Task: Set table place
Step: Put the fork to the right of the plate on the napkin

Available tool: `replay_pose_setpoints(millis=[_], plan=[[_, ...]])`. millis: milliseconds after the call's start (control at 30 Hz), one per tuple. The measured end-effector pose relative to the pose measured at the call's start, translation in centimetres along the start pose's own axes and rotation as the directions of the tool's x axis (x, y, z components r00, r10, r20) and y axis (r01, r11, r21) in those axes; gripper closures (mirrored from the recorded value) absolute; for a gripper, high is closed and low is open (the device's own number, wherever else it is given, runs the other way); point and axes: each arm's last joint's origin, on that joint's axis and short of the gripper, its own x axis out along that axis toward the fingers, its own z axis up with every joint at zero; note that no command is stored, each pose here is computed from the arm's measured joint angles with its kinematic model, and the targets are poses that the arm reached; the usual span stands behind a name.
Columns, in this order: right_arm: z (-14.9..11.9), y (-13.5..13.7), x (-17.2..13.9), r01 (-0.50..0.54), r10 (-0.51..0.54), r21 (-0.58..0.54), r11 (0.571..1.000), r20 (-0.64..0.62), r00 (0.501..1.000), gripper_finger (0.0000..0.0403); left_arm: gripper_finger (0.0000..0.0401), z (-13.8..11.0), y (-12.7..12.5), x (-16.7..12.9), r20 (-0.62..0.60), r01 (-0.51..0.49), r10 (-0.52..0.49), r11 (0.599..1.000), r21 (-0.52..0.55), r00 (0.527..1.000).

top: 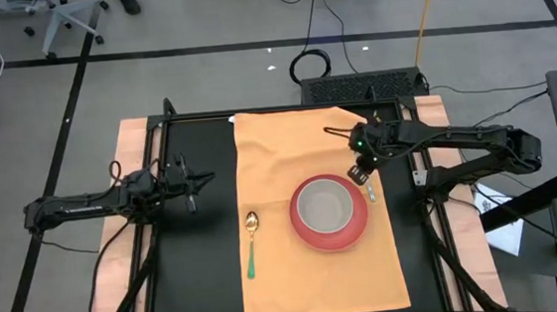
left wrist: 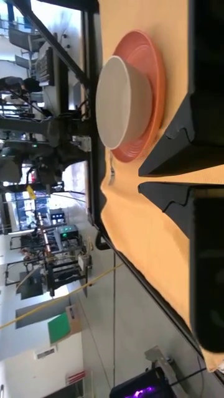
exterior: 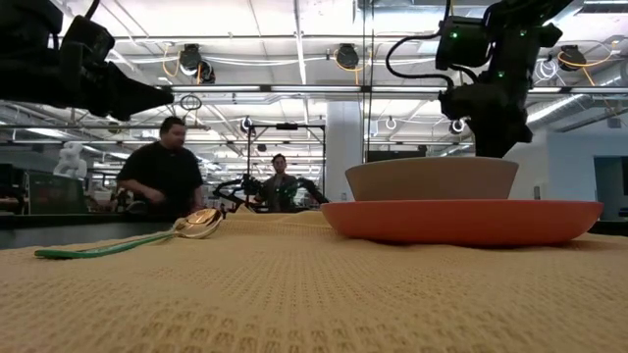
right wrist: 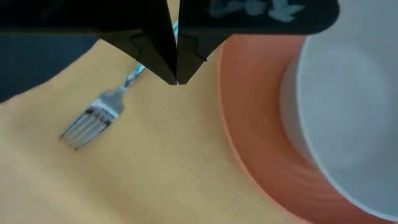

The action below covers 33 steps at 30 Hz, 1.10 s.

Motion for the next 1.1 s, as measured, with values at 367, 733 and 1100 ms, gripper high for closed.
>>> replay_pose_setpoints(millis=[367, 733, 1100], plan=[[-0.7, -0.5, 0.1, 0.064, -0.047, 0.196, 0.979, -0.09, 0.995, 0.0357, 0.037, -0.6, -0.1, 0.0, -0.065, 0.009, -0.008, 1.0, 0.016, 0.998], [-0.3, -0.3, 3.1, 0.154, -0.093, 0.253, 0.955, -0.239, 0.967, 0.0305, 0.037, -0.5, -0.1, 0.0, -0.052, 0.008, -0.007, 1.0, 0.015, 0.999], [0.3, -1.3, 4.4, 0.223, -0.123, 0.338, 0.914, -0.292, 0.948, 0.0314, 0.037, -0.5, -0.1, 0.0, -0.053, 0.008, -0.007, 1.0, 0.015, 0.999]])
